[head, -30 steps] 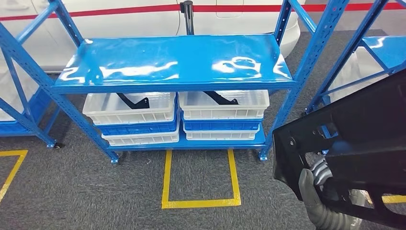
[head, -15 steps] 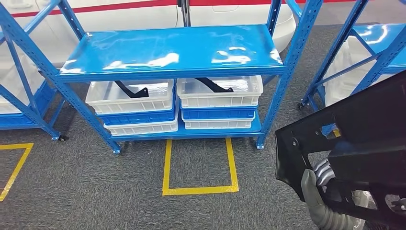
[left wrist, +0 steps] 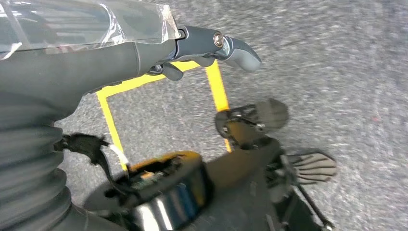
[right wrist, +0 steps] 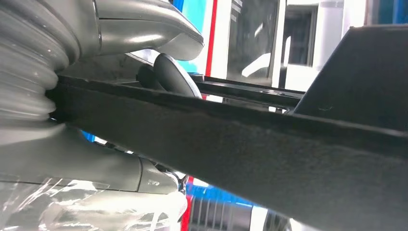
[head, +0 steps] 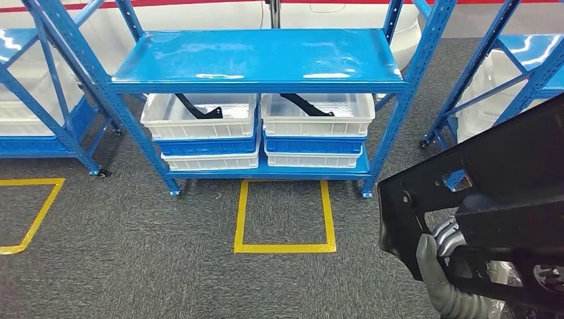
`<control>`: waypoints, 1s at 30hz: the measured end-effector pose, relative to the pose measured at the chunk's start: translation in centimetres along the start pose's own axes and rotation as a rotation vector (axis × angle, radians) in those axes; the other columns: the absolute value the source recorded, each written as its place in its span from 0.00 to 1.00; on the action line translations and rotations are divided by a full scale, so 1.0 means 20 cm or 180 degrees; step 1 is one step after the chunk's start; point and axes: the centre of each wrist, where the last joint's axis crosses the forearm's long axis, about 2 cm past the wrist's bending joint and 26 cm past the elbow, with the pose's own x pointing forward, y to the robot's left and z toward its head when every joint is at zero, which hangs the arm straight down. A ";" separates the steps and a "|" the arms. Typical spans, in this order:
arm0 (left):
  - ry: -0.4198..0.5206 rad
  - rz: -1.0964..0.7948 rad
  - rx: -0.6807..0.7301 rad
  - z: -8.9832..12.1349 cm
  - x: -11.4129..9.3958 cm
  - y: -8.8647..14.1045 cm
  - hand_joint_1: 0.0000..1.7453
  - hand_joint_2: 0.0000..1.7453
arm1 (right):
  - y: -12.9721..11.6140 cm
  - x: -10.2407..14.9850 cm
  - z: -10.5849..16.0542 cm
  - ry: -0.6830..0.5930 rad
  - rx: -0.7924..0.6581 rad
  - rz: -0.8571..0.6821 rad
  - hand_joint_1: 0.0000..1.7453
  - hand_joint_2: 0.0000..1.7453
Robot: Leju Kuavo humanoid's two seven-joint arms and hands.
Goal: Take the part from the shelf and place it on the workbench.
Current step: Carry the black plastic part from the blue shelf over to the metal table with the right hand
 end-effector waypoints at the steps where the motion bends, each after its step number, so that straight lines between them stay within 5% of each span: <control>1: 0.0007 0.0000 -0.0002 0.00 -0.01 0.00 0.00 1.00 | 0.00 0.00 0.00 0.0009 0.0005 -0.0003 1.00 1.00; 30: 0.0045 -0.0038 0.0043 0.01 -0.04 -0.01 0.00 1.00 | 0.00 0.00 0.00 0.0034 0.0099 -0.0022 1.00 1.00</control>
